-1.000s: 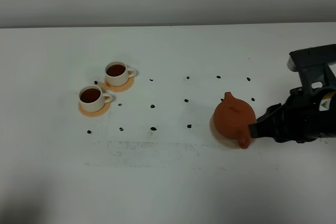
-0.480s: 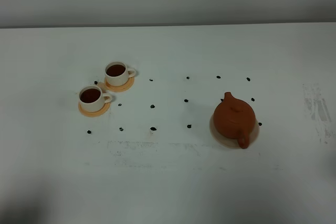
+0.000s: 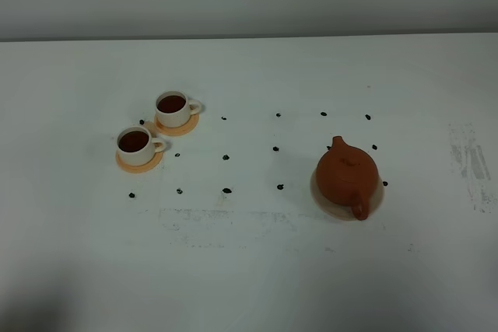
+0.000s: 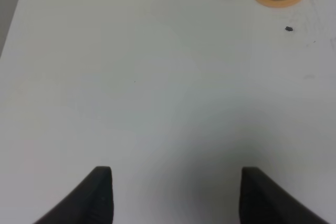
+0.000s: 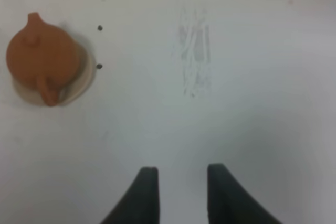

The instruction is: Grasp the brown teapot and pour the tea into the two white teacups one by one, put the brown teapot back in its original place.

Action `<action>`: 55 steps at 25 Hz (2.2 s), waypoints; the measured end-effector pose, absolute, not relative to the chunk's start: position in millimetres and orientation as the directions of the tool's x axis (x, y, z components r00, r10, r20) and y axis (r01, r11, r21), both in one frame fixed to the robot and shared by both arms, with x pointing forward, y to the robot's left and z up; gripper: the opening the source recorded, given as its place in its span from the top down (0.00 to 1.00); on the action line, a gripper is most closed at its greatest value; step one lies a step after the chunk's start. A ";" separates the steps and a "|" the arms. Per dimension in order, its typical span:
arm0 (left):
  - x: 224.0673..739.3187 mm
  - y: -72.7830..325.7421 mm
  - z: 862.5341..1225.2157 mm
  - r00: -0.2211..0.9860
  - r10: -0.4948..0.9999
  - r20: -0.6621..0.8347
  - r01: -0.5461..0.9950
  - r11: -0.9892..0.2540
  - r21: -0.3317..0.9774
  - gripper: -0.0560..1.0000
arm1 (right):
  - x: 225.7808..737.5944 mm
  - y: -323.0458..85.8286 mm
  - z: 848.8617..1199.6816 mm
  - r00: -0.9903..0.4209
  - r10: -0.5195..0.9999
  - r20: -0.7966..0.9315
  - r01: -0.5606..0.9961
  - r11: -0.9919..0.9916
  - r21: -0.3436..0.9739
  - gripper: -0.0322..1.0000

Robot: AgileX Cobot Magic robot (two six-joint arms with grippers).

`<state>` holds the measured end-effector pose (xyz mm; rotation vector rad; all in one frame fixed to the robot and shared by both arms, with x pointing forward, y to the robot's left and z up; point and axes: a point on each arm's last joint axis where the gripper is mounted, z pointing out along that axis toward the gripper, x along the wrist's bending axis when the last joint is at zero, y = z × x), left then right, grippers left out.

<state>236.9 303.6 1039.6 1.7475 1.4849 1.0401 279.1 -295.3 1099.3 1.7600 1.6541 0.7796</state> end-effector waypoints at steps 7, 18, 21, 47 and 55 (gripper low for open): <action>236.9 303.6 1039.6 0.061 0.983 0.175 0.500 -0.182 0.847 0.47 | 264.3 -292.0 1101.1 0.043 0.999 0.009 0.596 -0.033 0.802 0.76; 236.9 303.6 1039.6 0.061 0.983 0.175 0.500 -0.182 0.847 0.47 | 253.8 -289.7 1067.7 0.019 1.000 0.006 0.491 -0.014 0.871 0.76; 236.9 303.6 1039.6 0.061 0.983 0.175 0.500 -0.182 0.847 0.47 | 248.5 -289.0 1068.9 0.021 1.000 0.001 0.452 -0.010 0.892 0.76; 236.9 303.6 1039.6 0.061 0.983 0.175 0.500 -0.182 0.847 0.47 | 230.1 -286.1 1053.6 0.013 1.000 -0.010 0.473 0.003 0.881 0.76; 236.9 303.6 1039.6 0.061 0.983 0.176 0.500 -0.183 0.846 0.47 | 230.1 -286.1 1053.6 0.013 1.000 -0.010 0.473 0.003 0.881 0.76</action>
